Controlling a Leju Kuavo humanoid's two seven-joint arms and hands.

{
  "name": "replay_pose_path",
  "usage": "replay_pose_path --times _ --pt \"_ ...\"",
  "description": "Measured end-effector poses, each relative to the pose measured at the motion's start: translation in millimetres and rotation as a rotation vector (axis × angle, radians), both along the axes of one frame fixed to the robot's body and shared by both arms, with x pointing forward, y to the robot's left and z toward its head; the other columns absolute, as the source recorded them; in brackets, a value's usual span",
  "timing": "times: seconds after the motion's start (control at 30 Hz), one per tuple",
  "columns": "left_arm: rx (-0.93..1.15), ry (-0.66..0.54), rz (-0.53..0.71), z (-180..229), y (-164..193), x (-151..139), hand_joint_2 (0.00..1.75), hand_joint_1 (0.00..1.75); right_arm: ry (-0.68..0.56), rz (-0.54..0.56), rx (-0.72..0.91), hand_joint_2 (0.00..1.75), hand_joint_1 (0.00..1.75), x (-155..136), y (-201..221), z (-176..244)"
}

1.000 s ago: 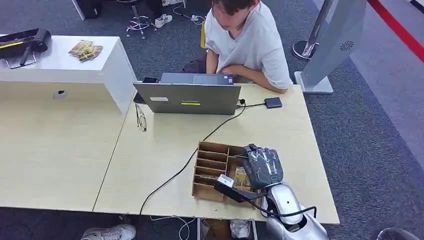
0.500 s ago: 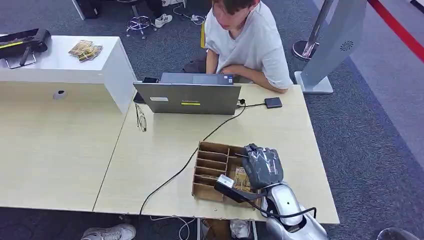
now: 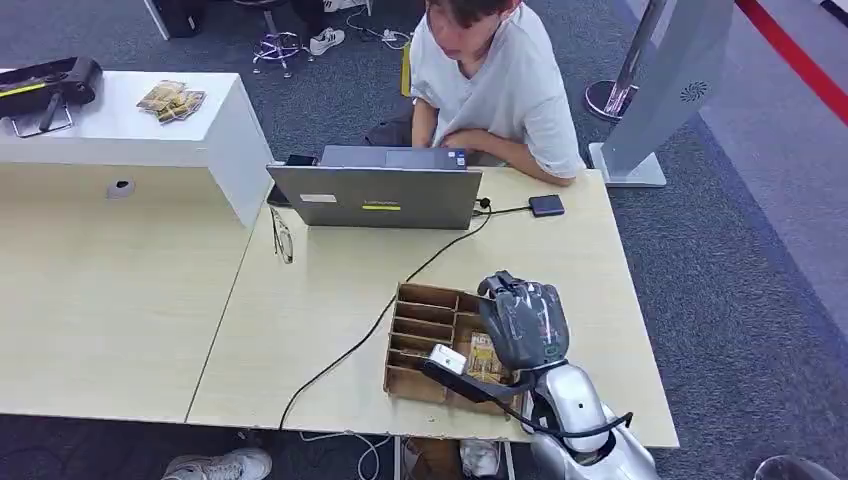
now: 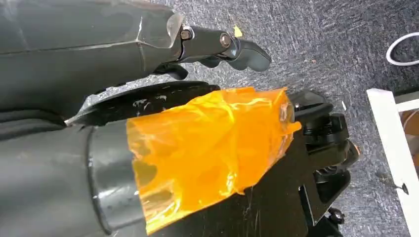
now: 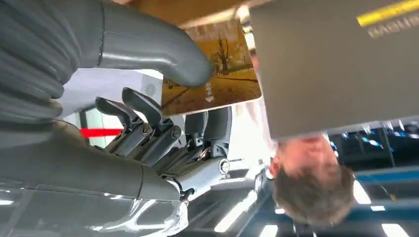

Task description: Pass the card to the sensor for recognition and then transmit it.

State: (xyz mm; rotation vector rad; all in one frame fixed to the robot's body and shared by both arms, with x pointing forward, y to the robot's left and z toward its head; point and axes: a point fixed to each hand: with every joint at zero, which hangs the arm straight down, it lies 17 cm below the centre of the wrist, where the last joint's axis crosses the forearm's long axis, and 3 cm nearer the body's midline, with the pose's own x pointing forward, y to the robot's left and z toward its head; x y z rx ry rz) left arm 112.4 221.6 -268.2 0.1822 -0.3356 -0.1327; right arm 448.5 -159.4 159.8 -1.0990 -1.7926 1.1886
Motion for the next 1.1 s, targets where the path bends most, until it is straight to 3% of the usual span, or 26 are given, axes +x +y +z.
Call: replay_pose_path --times 0.7,1.1 --pt "0.011 -0.002 0.016 0 3 0 0.00 0.00 -0.275 0.049 0.085 1.75 1.75 -33 1 98" --pt "0.013 -0.005 0.002 0 3 1 0.00 0.00 -0.290 0.057 0.079 1.75 1.75 -28 2 109"
